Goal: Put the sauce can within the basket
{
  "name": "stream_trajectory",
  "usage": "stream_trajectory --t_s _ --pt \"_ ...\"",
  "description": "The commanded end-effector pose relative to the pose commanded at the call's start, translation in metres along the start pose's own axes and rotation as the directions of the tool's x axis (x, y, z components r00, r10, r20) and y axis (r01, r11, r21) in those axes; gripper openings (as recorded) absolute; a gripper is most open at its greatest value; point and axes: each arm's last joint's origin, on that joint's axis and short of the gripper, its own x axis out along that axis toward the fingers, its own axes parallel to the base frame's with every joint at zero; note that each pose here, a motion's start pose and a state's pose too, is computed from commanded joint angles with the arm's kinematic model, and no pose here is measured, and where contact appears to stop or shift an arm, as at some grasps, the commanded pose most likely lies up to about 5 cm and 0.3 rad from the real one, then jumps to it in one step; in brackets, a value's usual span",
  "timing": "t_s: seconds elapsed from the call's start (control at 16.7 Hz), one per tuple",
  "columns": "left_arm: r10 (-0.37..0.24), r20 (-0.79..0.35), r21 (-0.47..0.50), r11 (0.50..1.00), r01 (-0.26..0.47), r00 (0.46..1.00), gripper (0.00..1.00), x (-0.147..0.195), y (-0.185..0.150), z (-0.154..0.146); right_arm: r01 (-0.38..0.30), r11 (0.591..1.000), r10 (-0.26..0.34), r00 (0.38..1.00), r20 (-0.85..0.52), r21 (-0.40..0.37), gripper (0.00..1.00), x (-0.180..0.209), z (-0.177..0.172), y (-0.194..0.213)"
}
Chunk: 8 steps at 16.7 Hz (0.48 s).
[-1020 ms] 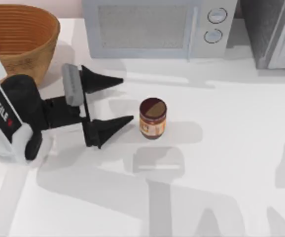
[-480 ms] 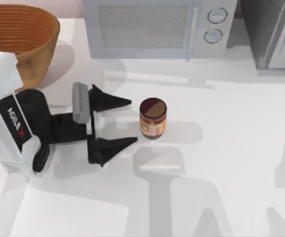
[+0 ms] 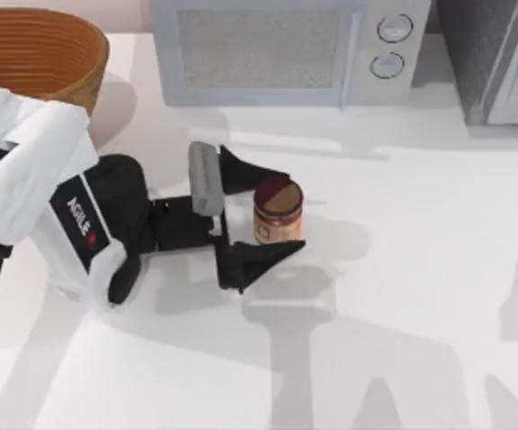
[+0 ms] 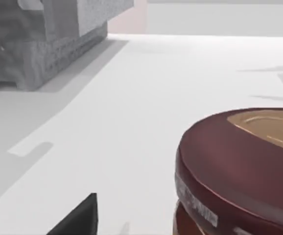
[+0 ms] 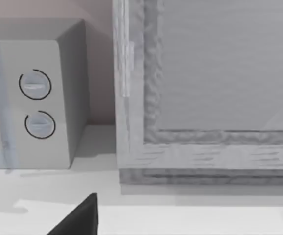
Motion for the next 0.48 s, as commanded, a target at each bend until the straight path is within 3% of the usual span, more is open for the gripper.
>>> stream_trajectory --t_s 0.36,0.48 --pt "0.0 0.0 0.0 1.0 0.0 1.0 1.0 0.0114 -0.001 0.0 0.0 1.0 0.0 1.0 0.0 0.0 1.0 0.0 0.0 0.0" --pt "0.0 0.0 0.0 1.0 0.0 1.0 0.85 0.0114 -0.001 0.0 0.0 1.0 0.0 1.0 0.0 0.0 1.0 0.0 0.0 0.0"
